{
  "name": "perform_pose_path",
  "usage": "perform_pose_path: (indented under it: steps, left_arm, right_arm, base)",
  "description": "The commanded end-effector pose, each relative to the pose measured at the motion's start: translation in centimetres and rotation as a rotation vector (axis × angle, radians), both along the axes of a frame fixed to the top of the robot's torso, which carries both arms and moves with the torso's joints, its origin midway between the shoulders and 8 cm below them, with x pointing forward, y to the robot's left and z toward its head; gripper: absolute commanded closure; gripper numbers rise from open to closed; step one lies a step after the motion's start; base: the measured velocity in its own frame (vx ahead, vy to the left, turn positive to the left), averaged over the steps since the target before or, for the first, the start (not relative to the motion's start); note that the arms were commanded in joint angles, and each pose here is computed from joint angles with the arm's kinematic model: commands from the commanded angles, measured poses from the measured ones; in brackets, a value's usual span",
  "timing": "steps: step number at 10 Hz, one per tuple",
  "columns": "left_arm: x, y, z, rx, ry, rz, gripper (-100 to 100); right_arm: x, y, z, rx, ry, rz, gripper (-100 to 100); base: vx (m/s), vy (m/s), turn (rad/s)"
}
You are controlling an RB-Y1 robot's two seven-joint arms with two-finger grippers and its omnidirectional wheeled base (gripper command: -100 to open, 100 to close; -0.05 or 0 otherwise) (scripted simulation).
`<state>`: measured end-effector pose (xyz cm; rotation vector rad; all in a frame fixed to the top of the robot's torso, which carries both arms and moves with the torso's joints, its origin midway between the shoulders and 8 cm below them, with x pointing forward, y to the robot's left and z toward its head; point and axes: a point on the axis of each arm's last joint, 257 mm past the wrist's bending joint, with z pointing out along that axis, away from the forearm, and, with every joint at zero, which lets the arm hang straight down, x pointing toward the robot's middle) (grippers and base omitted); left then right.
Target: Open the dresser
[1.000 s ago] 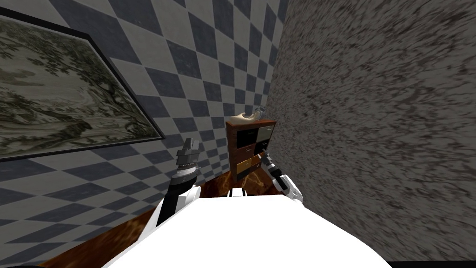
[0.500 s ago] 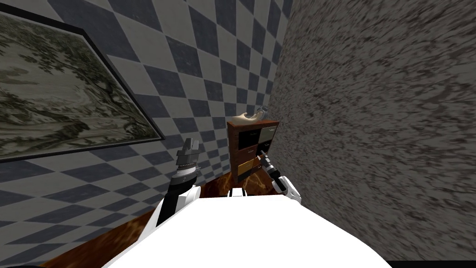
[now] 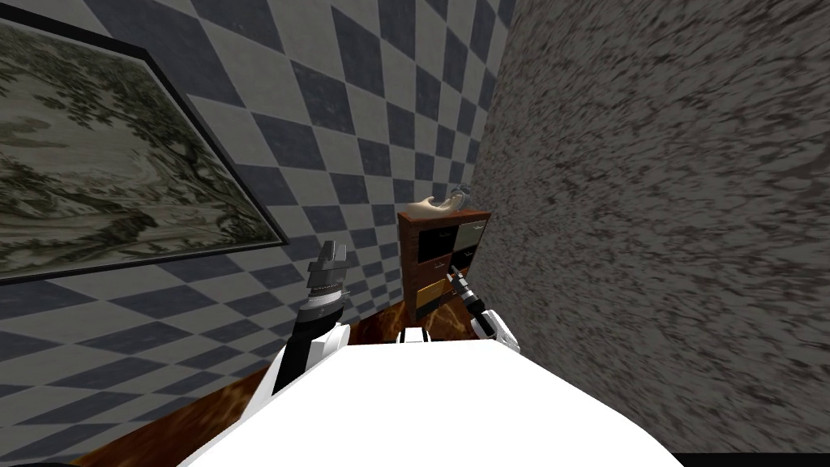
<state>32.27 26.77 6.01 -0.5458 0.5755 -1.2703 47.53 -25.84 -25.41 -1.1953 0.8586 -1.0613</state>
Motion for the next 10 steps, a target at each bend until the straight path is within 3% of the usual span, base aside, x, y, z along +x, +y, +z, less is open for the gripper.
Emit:
perform_pose_path:
  steps: [1,6,9,10]
  left_arm:
    - [0.0,0.0,0.0,0.000,0.000,0.000,0]
    - [0.0,0.0,0.0,0.000,0.000,0.000,0]
    - [0.0,0.0,0.0,0.000,0.000,0.000,0]
    - [0.0,0.0,0.0,0.000,0.000,0.000,0]
  right_arm:
    - [-0.2,1.1,-1.1,-0.033,0.000,-0.009,-100]
    - [-0.4,5.7,-2.5,0.012,0.003,-0.024,-100]
    - [1.0,4.4,-1.5,0.002,0.003,-0.032,-100]
    - [0.5,4.6,-1.6,0.000,0.000,-0.028,-100]
  base:
    - [0.028,0.009,0.023]
    - [0.027,0.011,0.020]
    - [0.023,0.019,0.034]
    - [0.020,0.018,0.004]
